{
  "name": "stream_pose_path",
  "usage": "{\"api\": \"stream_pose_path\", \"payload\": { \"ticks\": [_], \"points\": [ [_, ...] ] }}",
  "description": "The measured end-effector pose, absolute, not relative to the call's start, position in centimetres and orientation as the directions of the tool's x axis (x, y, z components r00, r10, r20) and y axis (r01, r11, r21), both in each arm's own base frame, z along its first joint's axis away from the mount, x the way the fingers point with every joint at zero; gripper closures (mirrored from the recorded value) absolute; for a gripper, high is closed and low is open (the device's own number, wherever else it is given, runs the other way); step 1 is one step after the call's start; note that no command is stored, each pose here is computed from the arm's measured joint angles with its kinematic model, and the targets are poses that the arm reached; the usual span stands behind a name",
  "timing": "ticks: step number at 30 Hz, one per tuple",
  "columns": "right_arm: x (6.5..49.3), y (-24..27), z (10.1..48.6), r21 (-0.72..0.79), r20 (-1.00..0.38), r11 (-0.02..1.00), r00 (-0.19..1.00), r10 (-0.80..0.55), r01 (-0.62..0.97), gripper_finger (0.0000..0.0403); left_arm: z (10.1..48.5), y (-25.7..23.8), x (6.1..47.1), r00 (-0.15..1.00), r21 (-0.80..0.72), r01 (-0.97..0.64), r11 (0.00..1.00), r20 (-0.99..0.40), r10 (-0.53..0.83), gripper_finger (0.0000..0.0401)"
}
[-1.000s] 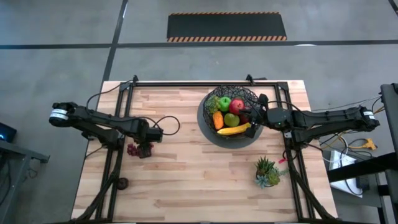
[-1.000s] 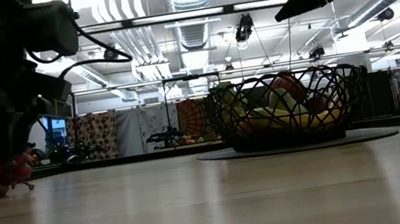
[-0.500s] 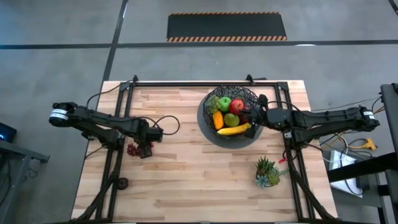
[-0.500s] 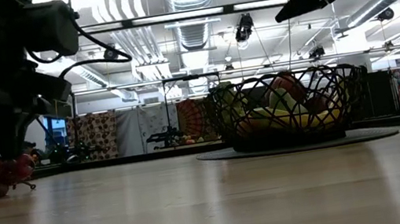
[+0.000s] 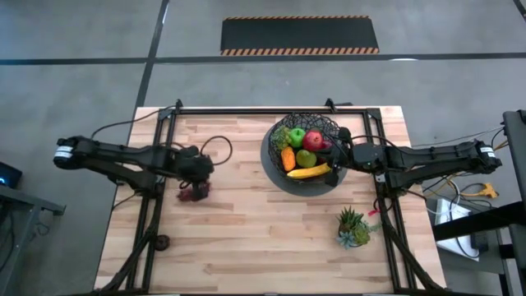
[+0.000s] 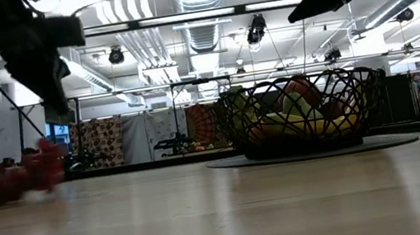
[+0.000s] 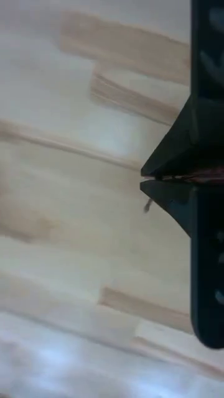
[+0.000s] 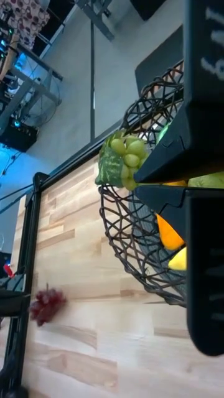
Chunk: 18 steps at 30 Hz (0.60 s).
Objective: Build produce basket
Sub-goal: Put the red grapes into the wire basket
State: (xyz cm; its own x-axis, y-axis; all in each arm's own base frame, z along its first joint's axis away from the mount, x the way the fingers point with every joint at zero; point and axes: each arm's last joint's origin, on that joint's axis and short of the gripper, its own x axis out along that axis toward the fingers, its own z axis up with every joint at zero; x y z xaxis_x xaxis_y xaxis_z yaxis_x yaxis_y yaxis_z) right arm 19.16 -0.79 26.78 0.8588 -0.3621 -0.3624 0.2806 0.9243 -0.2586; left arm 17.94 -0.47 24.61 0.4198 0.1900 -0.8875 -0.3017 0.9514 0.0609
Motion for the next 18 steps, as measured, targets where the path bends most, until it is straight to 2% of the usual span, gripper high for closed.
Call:
{"api": "stream_pose_path", "payload": {
  "ticks": [5,9,13,18],
  "points": [
    [19.2,-0.8,26.8,-0.259,-0.363,0.924,0.859,-0.362,0.281,0.0394,26.1,-0.4,17.9,0.564,0.039,-0.274,0.961,-0.803,0.194,0.0401],
    [19.2,-0.8,26.8,-0.259,-0.362,0.924,0.859,-0.362,0.281,0.0394,27.2,-0.2,18.0,0.655,0.087,-0.284,0.955,-0.71,0.26,0.0401],
    [19.2,-0.8,26.8,-0.259,-0.363,0.924,0.859,-0.362,0.281,0.0394,28.6,-0.1,18.2,0.745,0.114,-0.319,0.941,-0.583,0.324,0.0401],
    [19.2,-0.8,26.8,-0.259,-0.363,0.924,0.859,-0.362,0.281,0.0394,31.0,0.0,18.5,0.859,0.122,-0.318,0.94,-0.382,0.34,0.0401]
  ]
}}
